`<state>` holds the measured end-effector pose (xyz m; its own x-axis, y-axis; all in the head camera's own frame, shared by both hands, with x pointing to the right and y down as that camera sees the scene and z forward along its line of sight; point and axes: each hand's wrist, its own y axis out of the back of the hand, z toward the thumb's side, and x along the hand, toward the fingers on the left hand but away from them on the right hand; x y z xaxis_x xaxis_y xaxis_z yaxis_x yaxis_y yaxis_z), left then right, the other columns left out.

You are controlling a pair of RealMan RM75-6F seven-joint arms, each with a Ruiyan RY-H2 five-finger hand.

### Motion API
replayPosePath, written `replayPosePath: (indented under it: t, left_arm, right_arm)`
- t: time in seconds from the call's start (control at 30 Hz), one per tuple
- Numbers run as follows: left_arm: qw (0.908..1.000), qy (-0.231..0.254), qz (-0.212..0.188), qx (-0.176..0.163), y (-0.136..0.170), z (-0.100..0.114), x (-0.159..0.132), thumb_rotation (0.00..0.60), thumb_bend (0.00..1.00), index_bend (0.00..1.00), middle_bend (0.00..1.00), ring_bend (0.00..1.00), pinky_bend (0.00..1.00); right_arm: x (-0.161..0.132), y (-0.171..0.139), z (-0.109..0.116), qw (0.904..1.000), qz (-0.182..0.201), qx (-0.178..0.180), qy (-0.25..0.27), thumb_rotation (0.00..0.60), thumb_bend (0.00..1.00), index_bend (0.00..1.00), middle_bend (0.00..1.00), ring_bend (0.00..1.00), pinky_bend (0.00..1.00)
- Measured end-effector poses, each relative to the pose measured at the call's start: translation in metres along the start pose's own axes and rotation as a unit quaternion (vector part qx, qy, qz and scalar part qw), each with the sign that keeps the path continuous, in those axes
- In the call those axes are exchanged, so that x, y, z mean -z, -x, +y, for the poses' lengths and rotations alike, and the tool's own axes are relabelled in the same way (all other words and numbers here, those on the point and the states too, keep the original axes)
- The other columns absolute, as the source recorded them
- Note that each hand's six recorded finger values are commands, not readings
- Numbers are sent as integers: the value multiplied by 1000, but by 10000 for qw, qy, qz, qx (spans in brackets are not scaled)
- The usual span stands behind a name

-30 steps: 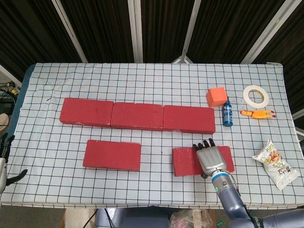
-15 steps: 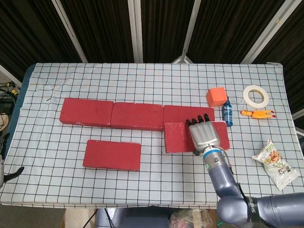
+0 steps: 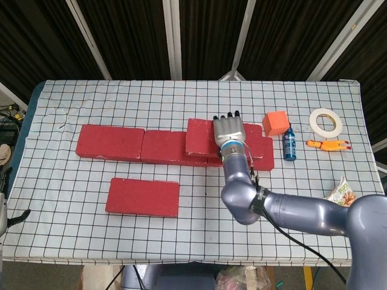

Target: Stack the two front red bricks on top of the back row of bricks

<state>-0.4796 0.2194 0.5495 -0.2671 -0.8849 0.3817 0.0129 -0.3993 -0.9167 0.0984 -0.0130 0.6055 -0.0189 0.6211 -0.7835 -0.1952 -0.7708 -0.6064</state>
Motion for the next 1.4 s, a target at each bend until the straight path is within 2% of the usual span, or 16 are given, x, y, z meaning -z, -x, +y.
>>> replayPosePath:
  t: [0.27, 0.47, 0.9, 1.13, 1.3, 1.4]
  left_arm:
    - [9999, -58, 89, 11, -4, -2, 1, 600, 0, 46, 0, 0, 107]
    - [9999, -105, 117, 27, -5, -4, 1, 600, 0, 46, 0, 0, 107]
    - [9998, -108, 146, 39, -5, -7, 1, 600, 0, 46, 0, 0, 108]
    - [9993, 346, 117, -47, -1, -6, 6, 600, 0, 46, 0, 0, 108]
    - [9999, -59, 109, -11, -5, -6, 4, 600, 0, 46, 0, 0, 107]
    - [9999, -108, 111, 7, -6, -5, 4, 600, 0, 46, 0, 0, 108]
  right_arm:
    - [-34, 30, -10, 9995, 48, -310, 0, 600, 183, 342, 298, 96, 0]
    - [-48, 41, -18, 9990, 77, -441, -73, 600, 183, 342, 298, 96, 0]
    - [-58, 50, -28, 9983, 70, -571, -126, 600, 184, 342, 298, 96, 0]
    - [-58, 50, -28, 9982, 32, -591, -140, 600, 183, 342, 298, 96, 0]
    - [-58, 49, -30, 9980, 22, -607, -146, 600, 184, 342, 298, 96, 0]
    - [-59, 49, -30, 9981, 16, -600, -139, 600, 184, 342, 298, 96, 0]
